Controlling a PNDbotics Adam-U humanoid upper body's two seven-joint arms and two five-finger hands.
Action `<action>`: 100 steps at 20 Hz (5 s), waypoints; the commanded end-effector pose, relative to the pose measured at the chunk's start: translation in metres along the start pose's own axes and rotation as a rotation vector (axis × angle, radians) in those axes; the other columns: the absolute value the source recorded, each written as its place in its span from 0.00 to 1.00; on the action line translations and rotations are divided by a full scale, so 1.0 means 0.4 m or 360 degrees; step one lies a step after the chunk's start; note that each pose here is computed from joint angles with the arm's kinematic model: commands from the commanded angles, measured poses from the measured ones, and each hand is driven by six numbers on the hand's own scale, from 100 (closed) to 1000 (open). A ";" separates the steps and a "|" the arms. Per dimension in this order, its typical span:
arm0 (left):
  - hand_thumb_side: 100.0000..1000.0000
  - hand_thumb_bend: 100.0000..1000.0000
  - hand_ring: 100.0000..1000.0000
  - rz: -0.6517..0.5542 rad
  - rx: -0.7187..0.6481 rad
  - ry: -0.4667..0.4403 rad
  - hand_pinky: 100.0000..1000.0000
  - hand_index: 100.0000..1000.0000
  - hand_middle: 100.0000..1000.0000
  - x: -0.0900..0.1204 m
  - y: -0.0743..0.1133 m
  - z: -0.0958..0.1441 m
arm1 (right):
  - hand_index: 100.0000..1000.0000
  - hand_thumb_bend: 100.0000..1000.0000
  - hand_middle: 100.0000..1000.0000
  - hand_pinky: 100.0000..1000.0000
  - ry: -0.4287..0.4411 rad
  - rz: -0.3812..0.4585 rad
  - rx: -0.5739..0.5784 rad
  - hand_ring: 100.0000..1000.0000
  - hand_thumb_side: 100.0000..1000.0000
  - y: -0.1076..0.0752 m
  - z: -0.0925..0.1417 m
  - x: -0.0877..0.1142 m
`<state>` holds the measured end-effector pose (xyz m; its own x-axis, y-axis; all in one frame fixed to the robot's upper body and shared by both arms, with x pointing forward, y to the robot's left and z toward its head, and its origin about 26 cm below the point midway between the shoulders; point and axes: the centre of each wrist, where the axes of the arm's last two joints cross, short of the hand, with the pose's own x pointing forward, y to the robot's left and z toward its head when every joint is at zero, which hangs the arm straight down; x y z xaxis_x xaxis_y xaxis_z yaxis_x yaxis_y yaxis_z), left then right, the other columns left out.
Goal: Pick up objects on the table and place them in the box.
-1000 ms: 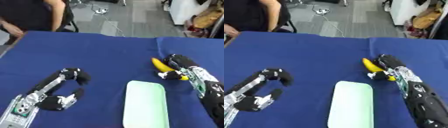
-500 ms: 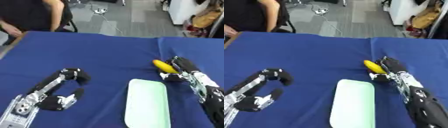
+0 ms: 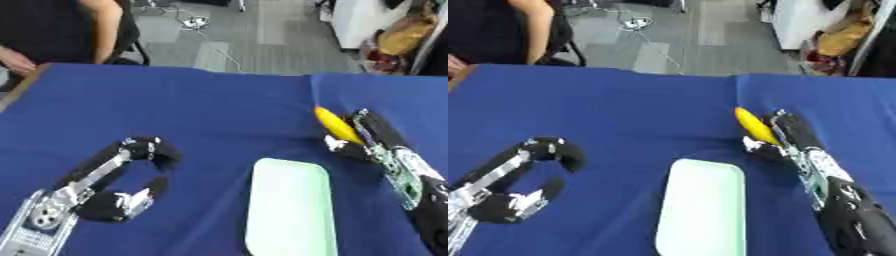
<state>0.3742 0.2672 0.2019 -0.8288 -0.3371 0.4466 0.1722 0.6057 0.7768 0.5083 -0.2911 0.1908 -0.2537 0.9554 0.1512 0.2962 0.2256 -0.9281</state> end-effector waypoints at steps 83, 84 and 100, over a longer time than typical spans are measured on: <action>0.68 0.00 0.61 0.0002 0.0025 -0.0006 0.51 0.76 0.62 0.001 0.009 -0.001 | 0.26 0.00 0.00 0.00 -0.1072 -0.0272 0.0249 0.00 0.69 0.063 0.099 0.281; 0.68 0.00 0.61 0.0003 0.0025 -0.0008 0.51 0.76 0.62 0.001 0.009 -0.002 | 0.26 0.00 0.00 0.00 -0.1071 -0.0271 0.0250 0.00 0.69 0.072 0.101 0.280; 0.68 0.00 0.61 0.0012 0.0022 -0.0009 0.51 0.76 0.62 0.000 0.005 -0.003 | 0.27 0.00 0.00 0.00 -0.1168 -0.0092 0.0407 0.00 0.70 0.174 0.091 0.307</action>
<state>0.3766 0.2685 0.1927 -0.8111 -0.3358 0.4789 0.1934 0.6188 0.7614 0.4633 -0.1698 0.1376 -0.8274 0.5611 0.0225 0.0775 0.1538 -0.9851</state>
